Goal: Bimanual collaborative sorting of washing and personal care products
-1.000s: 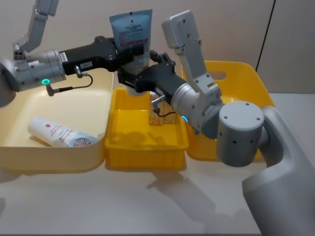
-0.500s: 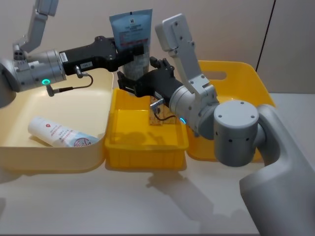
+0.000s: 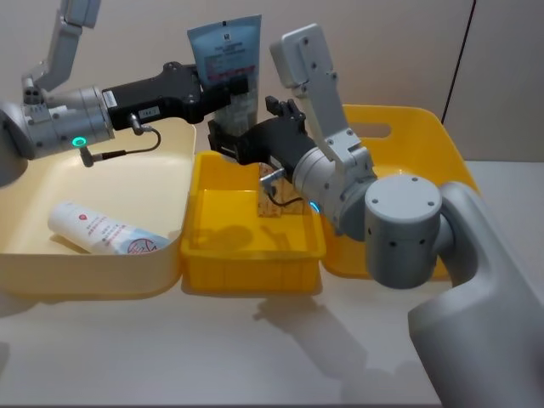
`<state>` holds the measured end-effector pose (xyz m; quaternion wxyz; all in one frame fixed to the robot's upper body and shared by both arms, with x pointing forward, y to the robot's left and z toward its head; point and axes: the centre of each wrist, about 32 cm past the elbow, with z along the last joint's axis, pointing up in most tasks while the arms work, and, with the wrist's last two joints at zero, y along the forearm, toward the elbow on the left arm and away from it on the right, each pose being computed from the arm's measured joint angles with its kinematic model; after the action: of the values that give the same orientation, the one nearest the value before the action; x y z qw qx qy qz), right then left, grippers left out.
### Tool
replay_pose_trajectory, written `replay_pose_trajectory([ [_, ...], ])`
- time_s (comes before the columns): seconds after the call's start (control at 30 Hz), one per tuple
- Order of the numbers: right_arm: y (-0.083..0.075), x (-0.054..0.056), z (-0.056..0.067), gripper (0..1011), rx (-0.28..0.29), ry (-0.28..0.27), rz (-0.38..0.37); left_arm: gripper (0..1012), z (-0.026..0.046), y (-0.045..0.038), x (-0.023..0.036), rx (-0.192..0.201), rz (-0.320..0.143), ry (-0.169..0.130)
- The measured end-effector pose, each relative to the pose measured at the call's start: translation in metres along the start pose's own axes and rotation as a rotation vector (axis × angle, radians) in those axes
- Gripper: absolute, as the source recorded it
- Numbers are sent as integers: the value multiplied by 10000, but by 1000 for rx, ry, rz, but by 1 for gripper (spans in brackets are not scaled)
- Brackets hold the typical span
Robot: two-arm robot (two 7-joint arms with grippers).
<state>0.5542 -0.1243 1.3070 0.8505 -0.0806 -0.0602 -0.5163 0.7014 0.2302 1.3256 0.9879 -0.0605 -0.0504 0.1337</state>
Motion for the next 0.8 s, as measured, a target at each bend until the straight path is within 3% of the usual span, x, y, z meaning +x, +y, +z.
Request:
replay_pose_trajectory([
  [0.8,69,-34,-7,1002,11,-1,-7,278,13,33,-59,6,17,-10],
])
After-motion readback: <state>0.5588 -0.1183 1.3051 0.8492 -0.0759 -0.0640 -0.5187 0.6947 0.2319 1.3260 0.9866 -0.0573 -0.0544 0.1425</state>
